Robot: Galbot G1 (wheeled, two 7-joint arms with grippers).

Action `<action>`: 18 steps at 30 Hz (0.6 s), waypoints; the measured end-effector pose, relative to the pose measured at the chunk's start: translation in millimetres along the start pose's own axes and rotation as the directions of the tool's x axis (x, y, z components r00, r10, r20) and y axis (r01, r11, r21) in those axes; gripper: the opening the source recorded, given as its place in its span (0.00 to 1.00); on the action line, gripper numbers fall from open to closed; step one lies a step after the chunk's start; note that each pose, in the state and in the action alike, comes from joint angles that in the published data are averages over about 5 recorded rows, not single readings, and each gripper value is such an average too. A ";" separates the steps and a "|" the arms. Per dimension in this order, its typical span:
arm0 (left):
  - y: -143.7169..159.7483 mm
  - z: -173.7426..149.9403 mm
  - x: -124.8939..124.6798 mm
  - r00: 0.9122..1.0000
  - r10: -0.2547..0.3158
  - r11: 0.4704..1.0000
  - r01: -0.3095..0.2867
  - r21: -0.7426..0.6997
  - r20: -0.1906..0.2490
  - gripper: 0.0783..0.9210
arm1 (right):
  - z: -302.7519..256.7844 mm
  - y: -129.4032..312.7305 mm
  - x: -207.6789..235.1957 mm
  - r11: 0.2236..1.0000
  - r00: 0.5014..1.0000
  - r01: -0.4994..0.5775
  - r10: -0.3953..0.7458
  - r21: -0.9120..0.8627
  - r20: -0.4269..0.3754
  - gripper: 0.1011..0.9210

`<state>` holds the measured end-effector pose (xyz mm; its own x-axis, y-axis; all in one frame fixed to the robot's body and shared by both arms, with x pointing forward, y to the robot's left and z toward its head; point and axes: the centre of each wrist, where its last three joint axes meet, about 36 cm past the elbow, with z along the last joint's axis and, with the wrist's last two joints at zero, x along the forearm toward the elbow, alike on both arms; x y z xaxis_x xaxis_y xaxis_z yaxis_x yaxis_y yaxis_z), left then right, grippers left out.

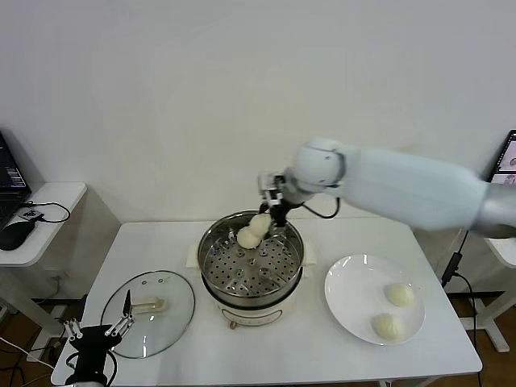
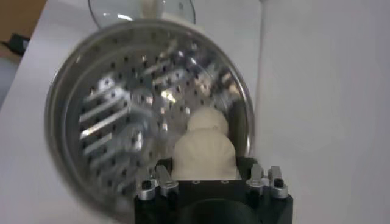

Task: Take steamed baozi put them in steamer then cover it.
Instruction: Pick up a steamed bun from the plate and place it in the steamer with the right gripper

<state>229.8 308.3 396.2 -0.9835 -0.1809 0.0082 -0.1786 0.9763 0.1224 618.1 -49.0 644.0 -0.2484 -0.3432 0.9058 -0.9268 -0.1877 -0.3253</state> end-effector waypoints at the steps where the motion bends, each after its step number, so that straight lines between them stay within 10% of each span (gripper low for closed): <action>1: 0.1 0.3 0.0 1.000 -0.001 1.000 0.001 0.000 0.000 0.88 | -5.7 0.2 -6.3 1.000 1.000 0.004 -0.004 0.000 0.000 0.67; 18: -2.5 1.6 -4.1 1.000 0.002 1.000 -0.002 0.010 0.010 0.88 | -64.8 5.2 -79.6 0.999 0.999 0.046 -0.045 0.004 -0.024 0.67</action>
<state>234.2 306.8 394.2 -0.9841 -0.1778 -0.0014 -0.1769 0.9778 0.1123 614.9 37.0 587.8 -0.2127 -0.3124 0.9258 -0.9359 -0.2071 -0.2849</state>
